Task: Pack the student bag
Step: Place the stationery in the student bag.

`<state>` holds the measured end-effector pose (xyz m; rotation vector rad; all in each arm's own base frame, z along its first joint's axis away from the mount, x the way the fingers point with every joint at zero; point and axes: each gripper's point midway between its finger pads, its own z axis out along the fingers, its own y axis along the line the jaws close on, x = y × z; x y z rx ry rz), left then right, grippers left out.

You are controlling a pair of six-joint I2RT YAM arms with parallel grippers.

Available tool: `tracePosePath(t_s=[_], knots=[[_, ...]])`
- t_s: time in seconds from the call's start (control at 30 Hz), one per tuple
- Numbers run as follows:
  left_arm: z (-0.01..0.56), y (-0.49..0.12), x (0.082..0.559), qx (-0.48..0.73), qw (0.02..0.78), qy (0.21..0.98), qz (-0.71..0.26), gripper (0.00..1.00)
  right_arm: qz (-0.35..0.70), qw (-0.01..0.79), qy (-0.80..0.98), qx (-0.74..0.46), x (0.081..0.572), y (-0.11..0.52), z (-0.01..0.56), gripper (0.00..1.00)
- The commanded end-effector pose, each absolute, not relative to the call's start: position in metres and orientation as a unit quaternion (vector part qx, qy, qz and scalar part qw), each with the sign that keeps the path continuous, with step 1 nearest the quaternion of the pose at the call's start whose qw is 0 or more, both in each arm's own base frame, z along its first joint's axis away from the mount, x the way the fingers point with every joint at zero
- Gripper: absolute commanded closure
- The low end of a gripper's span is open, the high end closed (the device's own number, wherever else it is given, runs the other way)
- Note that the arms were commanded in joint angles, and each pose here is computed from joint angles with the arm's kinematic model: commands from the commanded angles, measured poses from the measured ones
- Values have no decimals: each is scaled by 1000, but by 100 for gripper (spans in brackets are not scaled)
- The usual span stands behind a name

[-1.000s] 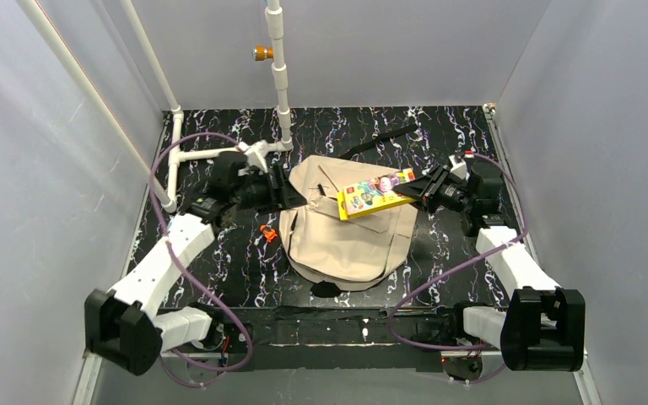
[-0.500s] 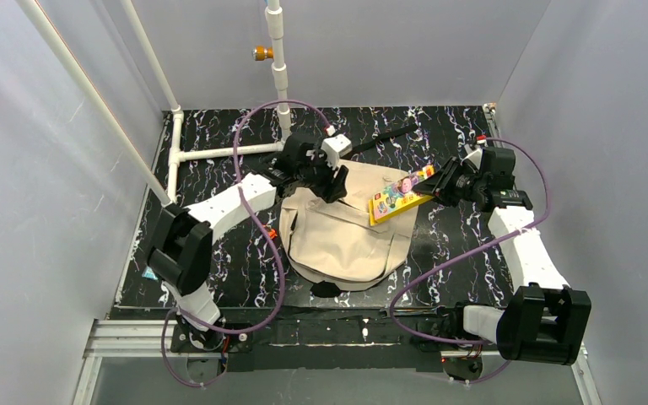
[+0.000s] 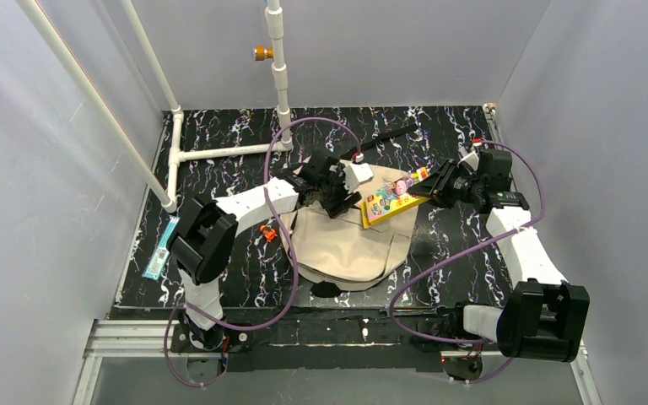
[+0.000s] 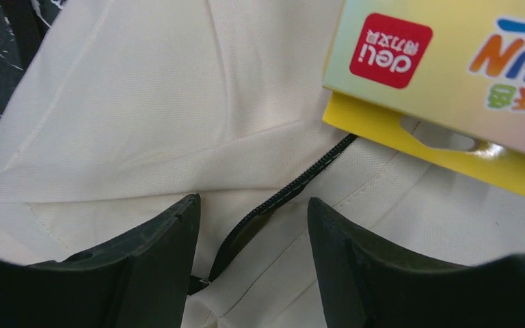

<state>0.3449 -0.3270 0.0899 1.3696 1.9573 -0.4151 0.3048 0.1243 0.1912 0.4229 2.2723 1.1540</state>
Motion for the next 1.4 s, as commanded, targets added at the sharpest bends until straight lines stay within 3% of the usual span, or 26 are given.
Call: tracePosePath(t_s=[0.0, 0.2, 0.33, 0.5, 0.67, 0.93, 1.37], knots=[[93, -318, 381, 515, 388, 762, -67, 45, 458, 292, 829, 133, 307, 133, 208, 93], [103, -322, 408, 476, 442, 760, -5, 70, 463, 288, 827, 136, 306, 135, 206, 93], [109, -311, 424, 432, 457, 776, 62, 100, 466, 282, 827, 137, 304, 137, 205, 93], [138, -282, 422, 304, 491, 811, 95, 100, 490, 264, 819, 141, 306, 148, 205, 92], [171, -288, 399, 206, 522, 827, 13, 100, 549, 216, 795, 138, 301, 181, 206, 93], [187, -311, 374, 162, 494, 848, -101, 100, 612, 188, 730, 239, 308, 184, 215, 93], [199, -327, 341, 124, 456, 856, -211, 100, 603, 198, 664, 395, 319, 160, 177, 95]])
